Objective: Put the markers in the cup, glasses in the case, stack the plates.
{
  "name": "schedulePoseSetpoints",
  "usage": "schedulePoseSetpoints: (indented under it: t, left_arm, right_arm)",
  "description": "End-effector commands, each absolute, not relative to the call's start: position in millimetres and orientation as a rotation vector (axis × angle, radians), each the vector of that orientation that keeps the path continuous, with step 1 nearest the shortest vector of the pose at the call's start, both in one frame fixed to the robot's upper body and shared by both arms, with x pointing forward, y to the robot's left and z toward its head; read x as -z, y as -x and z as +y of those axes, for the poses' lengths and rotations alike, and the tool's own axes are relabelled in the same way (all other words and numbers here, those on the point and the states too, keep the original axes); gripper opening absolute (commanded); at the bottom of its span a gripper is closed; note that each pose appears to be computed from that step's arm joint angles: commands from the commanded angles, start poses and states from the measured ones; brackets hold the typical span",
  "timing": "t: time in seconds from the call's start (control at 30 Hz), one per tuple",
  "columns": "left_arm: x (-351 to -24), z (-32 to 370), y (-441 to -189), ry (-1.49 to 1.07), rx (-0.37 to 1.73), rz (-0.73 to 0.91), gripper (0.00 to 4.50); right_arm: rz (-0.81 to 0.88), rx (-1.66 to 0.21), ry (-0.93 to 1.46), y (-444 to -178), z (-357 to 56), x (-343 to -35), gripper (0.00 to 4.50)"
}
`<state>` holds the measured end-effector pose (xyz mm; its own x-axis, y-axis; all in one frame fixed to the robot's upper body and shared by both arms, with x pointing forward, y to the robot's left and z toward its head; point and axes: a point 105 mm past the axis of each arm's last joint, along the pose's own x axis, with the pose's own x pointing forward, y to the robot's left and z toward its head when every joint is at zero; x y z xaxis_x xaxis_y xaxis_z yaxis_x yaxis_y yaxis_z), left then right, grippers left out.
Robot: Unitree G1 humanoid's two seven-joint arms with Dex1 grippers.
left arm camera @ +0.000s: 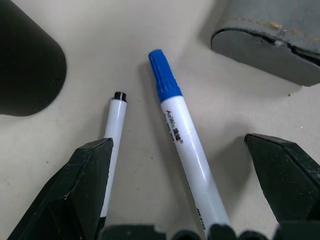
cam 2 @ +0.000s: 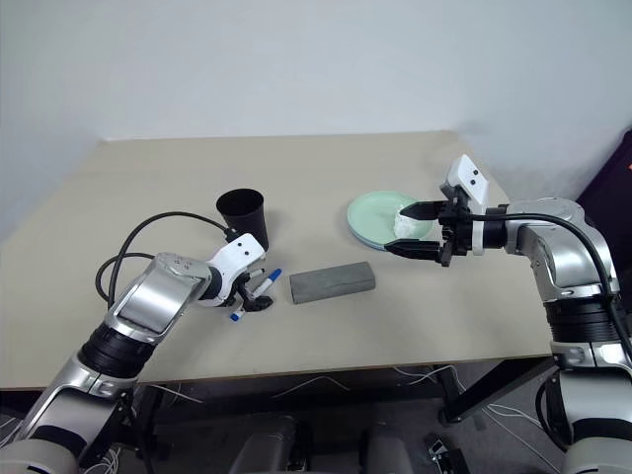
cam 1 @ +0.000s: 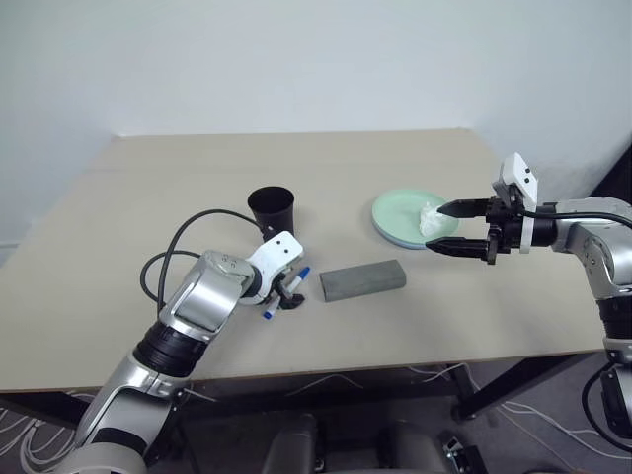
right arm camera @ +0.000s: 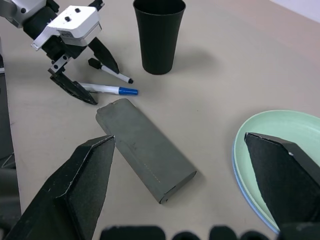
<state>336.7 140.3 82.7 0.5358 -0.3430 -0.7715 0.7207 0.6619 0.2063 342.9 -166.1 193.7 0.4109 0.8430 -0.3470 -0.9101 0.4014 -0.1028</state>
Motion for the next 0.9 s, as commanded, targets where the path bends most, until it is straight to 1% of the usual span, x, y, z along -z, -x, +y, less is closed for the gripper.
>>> schedulePoseSetpoints:
  t: [0.03,0.23,0.27,0.3,0.33,0.37,0.4,0.5,0.63,0.67,0.83,0.9]
  left_arm:
    - [-88.8,137.1,-340.7,-0.58,0.663,0.761,4.48]
    - [-83.8,137.7,-341.5,-0.569,0.65,0.796,4.48]
    - [-83.0,137.6,-341.6,-0.565,0.649,0.799,4.09]
    - [-82.4,137.0,-341.6,-0.568,0.65,0.8,3.9]
    - [-82.1,136.6,-341.7,-0.57,0.651,0.8,3.52]
    - [-81.9,136.1,-341.8,-0.572,0.652,0.799,3.23]
    - [-81.7,135.6,-341.9,-0.572,0.652,0.798,2.78]
    - [-80.7,134.6,-343.3,-0.577,0.645,0.792,1.77]
    - [-80.7,134.4,-346.1,-0.588,0.634,0.768,0.26]
    - [-83.5,133.1,-348.9,-0.592,0.636,0.736,0.08]
    - [-107.3,138.2,-364.5,-0.566,0.611,0.618,0.08]
    - [-113.4,142.2,-368.5,-0.548,0.597,0.603,0.08]
  right_arm:
    - [0.193,-1.12,0.321,-342.9,-164.9,-210.4,4.5]
    - [0.19,-1.12,0.323,-342.5,-164.8,-211.0,4.5]
    - [0.19,-1.12,0.323,-342.5,-164.8,-210.8,4.5]
    - [0.189,-1.121,0.323,-342.6,-164.6,-210.8,4.5]
    - [0.189,-1.121,0.323,-342.6,-164.5,-210.8,4.5]
    - [0.188,-1.122,0.323,-342.6,-164.3,-211.0,4.5]
    - [0.187,-1.123,0.323,-342.6,-164.0,-211.1,4.5]
    - [0.186,-1.127,0.323,-342.4,-162.8,-211.1,4.5]
    - [0.186,-1.131,0.323,-342.1,-162.5,-210.5,4.5]
    - [0.186,-1.131,0.322,-341.9,-162.5,-210.4,4.5]
    - [0.185,-1.136,0.321,-341.2,-162.2,-211.2,4.5]
    - [0.185,-1.137,0.32,-341.2,-162.2,-211.4,4.5]
